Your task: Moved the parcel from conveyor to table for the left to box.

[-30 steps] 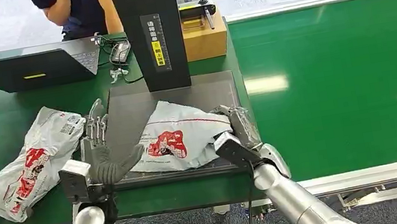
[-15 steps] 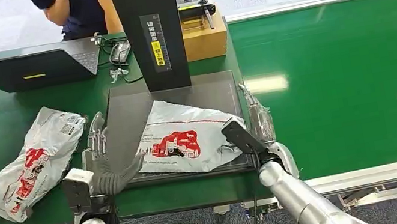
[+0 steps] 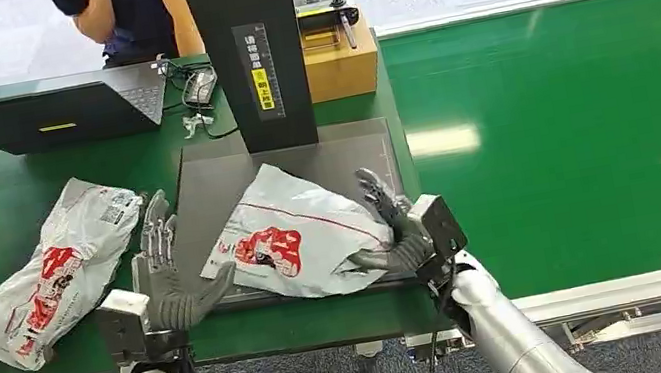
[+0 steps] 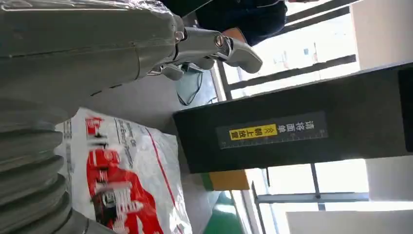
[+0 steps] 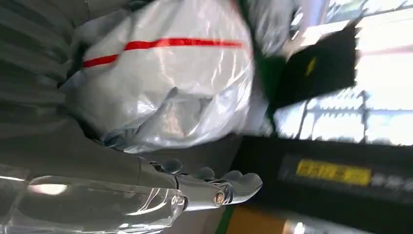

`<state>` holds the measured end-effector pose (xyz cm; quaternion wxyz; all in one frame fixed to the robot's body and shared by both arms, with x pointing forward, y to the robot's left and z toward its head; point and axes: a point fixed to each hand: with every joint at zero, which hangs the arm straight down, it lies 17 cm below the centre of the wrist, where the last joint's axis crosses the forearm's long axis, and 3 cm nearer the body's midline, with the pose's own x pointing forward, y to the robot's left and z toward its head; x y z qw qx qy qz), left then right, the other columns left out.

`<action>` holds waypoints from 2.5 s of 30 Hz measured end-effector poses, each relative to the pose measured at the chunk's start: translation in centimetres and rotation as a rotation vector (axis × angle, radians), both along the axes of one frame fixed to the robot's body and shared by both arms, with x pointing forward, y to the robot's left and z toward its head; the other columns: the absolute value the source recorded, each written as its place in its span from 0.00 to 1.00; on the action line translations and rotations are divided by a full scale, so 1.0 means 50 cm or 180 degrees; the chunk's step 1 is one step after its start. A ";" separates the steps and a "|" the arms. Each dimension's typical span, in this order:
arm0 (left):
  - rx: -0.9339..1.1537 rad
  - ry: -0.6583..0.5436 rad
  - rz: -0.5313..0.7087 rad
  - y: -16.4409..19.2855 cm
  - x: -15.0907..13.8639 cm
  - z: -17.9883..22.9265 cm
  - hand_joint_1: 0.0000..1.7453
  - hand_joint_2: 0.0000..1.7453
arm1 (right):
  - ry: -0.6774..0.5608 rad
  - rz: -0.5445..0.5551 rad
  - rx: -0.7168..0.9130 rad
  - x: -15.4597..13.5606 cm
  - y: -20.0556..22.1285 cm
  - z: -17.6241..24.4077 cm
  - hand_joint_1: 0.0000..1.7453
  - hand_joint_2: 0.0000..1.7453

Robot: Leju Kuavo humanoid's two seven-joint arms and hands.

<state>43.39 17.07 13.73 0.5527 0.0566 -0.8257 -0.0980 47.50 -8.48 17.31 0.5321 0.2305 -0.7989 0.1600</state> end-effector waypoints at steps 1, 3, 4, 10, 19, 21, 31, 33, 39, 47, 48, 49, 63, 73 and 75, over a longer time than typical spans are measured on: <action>0.0000 -0.0006 -0.0006 0.000 0.001 0.001 0.00 1.00 | -0.0006 0.0102 0.0082 -0.011 0.003 0.007 0.00 1.00; 0.0004 -0.0006 -0.0011 -0.001 0.001 0.001 0.00 1.00 | -0.0032 0.0203 0.0182 -0.023 0.003 0.019 0.00 1.00; 0.0016 -0.0001 -0.0003 0.001 0.001 0.000 0.00 1.00 | -0.0064 0.0211 0.0212 -0.027 0.000 0.027 0.00 1.00; 0.0083 0.0027 0.0035 0.013 0.001 -0.003 0.00 1.00 | -0.0241 0.0116 0.0235 -0.033 -0.016 0.066 0.00 1.00; 0.0143 0.0084 -0.0004 0.017 0.001 -0.014 0.00 1.00 | -0.0457 -0.0240 0.0173 -0.040 -0.063 0.092 0.00 1.00; 0.0146 0.0088 -0.0010 0.016 0.001 -0.015 0.00 1.00 | -0.0527 -0.0423 0.0121 -0.038 -0.082 0.097 0.00 1.00; 0.0294 0.0072 -0.0068 -0.004 0.004 -0.012 0.00 1.00 | -0.1395 -0.2516 -0.0569 -0.063 -0.242 0.189 0.00 1.00; 0.0317 0.0068 -0.0072 -0.006 0.006 -0.009 0.00 1.00 | -0.1393 -0.2605 -0.0528 -0.075 -0.251 0.196 0.00 1.00; 0.0392 0.0038 -0.0136 -0.017 0.011 -0.004 0.00 1.00 | -0.1251 -0.2603 -0.0293 -0.097 -0.267 0.188 0.00 1.00; 0.0605 0.0000 -0.0399 -0.058 0.010 -0.007 0.00 1.00 | -0.1115 -0.2531 -0.0252 -0.117 -0.274 0.155 0.00 1.00; 0.0652 -0.0001 -0.0438 -0.064 0.010 -0.009 0.00 1.00 | -0.1103 -0.2522 -0.0256 -0.120 -0.274 0.152 0.00 1.00; 0.0698 -0.0004 -0.0475 -0.070 0.010 -0.011 0.00 1.00 | -0.1096 -0.2507 -0.0258 -0.123 -0.274 0.149 0.00 1.00; 0.2278 -0.0195 -0.0814 -0.156 0.037 -0.049 0.00 1.00 | -0.1064 -0.2490 -0.0247 -0.146 -0.278 0.138 0.00 1.00; 0.3120 -0.0338 -0.1050 -0.206 0.082 -0.080 0.00 1.00 | -0.1066 -0.2560 -0.0246 -0.153 -0.292 0.139 0.00 1.00; 0.3211 -0.0337 -0.1096 -0.211 0.089 -0.087 0.00 1.00 | -0.1073 -0.2574 -0.0242 -0.156 -0.295 0.141 0.00 1.00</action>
